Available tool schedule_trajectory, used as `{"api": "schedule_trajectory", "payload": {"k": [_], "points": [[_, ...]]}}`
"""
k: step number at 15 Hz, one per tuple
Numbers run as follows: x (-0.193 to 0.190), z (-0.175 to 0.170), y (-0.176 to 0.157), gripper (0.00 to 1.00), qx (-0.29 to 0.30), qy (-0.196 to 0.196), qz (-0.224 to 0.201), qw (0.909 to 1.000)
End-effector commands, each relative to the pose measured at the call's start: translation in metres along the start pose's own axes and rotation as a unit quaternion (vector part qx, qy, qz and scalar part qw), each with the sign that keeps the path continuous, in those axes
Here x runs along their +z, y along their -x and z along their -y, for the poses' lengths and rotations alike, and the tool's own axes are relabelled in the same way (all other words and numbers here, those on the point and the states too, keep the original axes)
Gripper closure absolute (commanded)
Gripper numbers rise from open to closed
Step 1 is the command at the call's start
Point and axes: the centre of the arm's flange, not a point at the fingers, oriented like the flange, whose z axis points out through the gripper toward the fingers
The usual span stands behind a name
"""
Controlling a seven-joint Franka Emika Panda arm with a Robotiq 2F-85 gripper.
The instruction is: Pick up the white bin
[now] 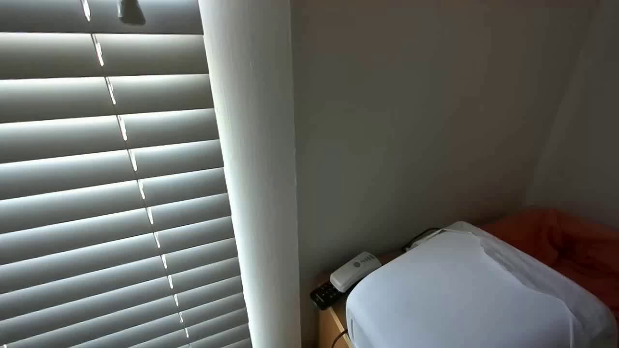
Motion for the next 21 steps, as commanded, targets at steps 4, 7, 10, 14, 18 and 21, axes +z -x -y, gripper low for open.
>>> {"api": "schedule_trajectory", "payload": {"k": [4,7,10,14,18,21], "points": [[0.0,0.0,0.0,0.0,0.0,0.0,0.0,1.0],[0.0,-0.004,-0.002,0.0,0.006,-0.007,0.002,1.0],[0.014,-0.021,-0.029,0.0,0.019,-0.074,-0.006,0.9971],[0.024,-0.032,-0.063,0.0,-0.011,-0.171,-0.069,0.9828],[0.039,-0.042,-0.092,0.0,-0.06,-0.258,-0.112,0.9578],[0.053,-0.042,-0.11,0.0,-0.094,-0.317,-0.135,0.9341]]}}
